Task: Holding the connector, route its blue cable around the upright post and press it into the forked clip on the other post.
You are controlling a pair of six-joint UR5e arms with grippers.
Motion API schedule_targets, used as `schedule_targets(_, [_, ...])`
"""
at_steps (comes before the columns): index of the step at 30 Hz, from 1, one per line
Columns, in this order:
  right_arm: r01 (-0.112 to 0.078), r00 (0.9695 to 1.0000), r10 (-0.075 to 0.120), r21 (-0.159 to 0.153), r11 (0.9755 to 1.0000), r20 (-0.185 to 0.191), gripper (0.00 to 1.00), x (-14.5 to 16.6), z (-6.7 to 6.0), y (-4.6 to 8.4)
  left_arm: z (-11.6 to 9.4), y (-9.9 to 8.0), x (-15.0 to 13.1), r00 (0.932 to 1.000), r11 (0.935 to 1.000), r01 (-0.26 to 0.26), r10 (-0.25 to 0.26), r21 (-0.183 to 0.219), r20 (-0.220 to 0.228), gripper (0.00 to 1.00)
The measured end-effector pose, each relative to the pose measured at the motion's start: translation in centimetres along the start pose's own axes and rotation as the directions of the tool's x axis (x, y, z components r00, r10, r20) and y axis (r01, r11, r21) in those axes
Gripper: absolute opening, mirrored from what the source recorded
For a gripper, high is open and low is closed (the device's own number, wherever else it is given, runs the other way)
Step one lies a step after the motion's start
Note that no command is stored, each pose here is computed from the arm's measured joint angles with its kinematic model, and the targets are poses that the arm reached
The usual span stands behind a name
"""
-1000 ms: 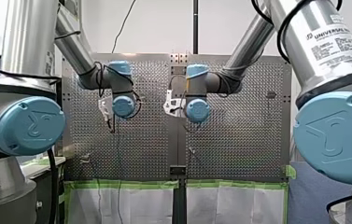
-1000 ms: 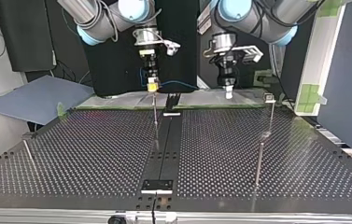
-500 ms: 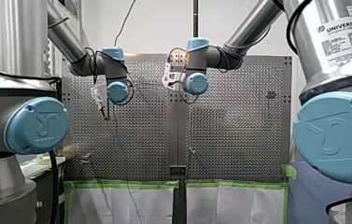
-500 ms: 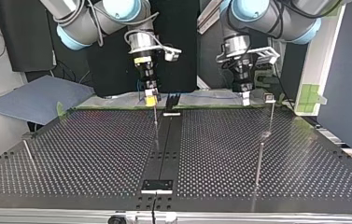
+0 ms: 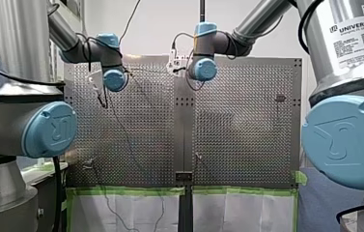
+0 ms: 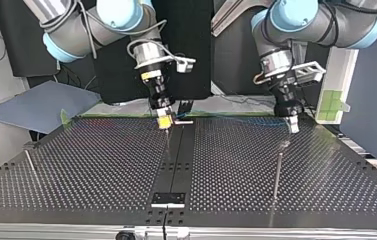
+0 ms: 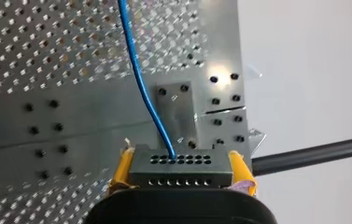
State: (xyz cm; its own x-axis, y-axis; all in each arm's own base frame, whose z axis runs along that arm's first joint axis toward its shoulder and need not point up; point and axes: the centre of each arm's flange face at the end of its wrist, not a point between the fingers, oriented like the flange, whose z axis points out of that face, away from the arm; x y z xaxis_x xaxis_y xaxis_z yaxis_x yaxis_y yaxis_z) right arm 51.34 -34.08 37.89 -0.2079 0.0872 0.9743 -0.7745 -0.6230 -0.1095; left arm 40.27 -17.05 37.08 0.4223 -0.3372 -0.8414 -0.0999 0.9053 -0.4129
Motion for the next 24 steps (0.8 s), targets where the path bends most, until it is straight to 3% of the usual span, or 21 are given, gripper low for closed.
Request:
schedule_targets(4, [-0.001,1.0000,0.001,0.008,1.0000,-0.003,0.00,1.0,0.9,0.1,1.6,0.2,-1.8,0.9995,0.9997,0.013,-0.012,-0.019,0.031,0.00])
schedule_targets(9, [0.004,0.9999,-0.004,0.011,0.9999,0.016,0.00,0.8,2.1,0.5,3.0,-0.2,-3.3,0.9987,0.9996,0.024,-0.024,-0.014,0.046,0.00])
schedule_targets(17, [0.002,0.9995,-0.003,0.020,0.9998,0.031,0.00,0.5,4.2,1.1,5.0,-0.8,-3.7,0.9991,0.9993,0.035,-0.035,0.016,0.022,0.00])
schedule_targets(24, [0.000,0.9999,0.000,0.035,0.9994,0.013,0.00,1.6,6.0,1.7,7.6,-0.5,-2.6,0.9993,0.9991,0.034,-0.034,0.025,-0.017,0.00])
